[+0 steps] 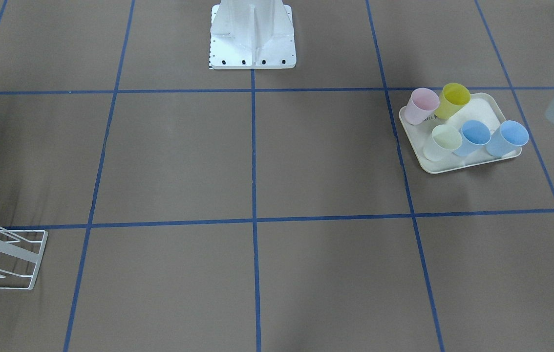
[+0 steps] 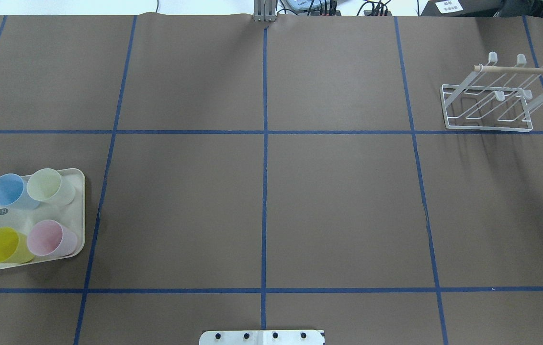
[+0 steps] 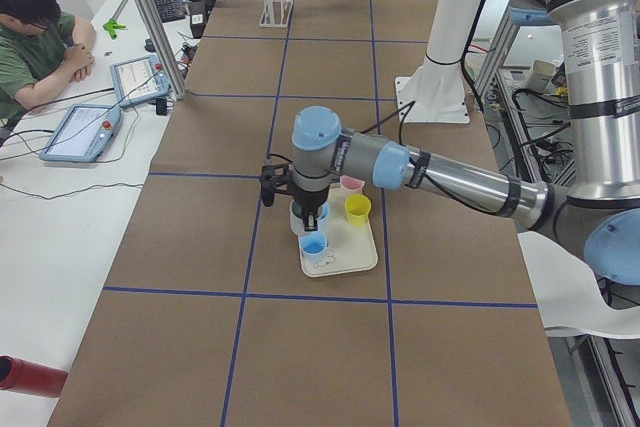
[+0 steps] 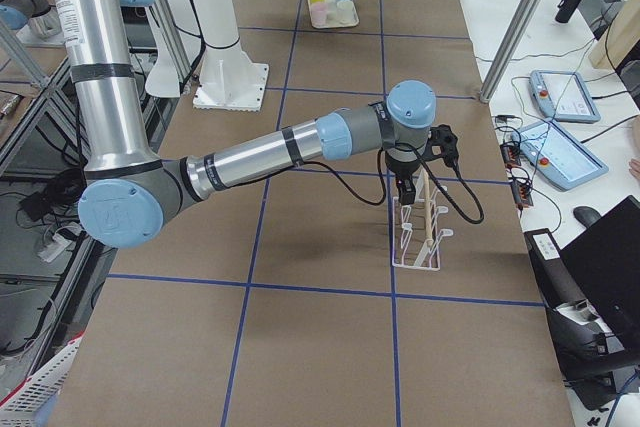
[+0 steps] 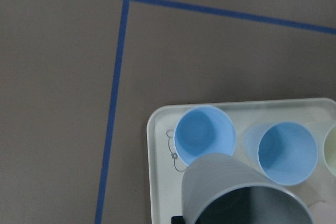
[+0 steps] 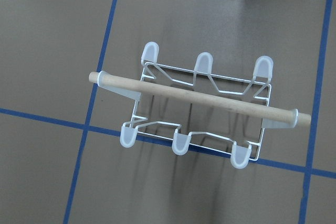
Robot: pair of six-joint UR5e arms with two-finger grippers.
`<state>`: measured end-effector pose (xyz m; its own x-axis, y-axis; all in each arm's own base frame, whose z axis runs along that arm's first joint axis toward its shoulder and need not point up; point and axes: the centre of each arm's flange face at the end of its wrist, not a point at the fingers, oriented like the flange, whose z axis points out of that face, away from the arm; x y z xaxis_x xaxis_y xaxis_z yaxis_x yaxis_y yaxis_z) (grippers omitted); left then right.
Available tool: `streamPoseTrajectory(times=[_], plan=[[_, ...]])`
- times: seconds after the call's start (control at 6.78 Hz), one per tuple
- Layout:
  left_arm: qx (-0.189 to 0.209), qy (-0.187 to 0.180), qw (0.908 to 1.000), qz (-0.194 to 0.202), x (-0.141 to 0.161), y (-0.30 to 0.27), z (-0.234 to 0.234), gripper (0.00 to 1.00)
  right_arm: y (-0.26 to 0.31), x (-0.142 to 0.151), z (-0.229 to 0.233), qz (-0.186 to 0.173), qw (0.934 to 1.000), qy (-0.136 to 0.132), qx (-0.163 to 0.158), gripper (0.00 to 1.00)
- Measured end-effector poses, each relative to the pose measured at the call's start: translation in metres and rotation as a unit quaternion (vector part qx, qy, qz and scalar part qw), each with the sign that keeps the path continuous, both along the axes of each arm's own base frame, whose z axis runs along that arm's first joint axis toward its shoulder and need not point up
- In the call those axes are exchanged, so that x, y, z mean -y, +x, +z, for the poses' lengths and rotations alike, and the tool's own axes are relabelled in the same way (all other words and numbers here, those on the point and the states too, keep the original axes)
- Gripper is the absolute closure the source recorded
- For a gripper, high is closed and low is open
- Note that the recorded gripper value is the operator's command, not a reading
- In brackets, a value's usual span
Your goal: Transfer IKEA cup to right arm and place on rack
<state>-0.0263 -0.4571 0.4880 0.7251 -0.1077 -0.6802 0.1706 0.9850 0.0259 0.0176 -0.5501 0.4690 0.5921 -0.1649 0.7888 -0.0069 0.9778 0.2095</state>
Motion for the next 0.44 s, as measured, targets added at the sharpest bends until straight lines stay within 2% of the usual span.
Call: streamPoseTrajectory(times=[0.15, 0.29, 0.44], plan=[[0.007, 0.004, 0.9997, -0.024, 0.047, -0.005, -0.040, 1.00, -0.003, 0.003, -0.003, 0.000, 1.0000, 0.001, 0.000, 0.00], [-0.006, -0.002, 0.9981, -0.062, 0.086, 0.010, -0.078, 1.00, -0.010, 0.011, -0.013, 0.007, 1.0000, 0.005, 0.004, 0.00], [-0.037, -0.003, 0.9946, -0.097, 0.115, 0.051, -0.110, 1.00, -0.021, 0.024, -0.026, 0.025, 0.9996, 0.007, 0.015, 0.00]])
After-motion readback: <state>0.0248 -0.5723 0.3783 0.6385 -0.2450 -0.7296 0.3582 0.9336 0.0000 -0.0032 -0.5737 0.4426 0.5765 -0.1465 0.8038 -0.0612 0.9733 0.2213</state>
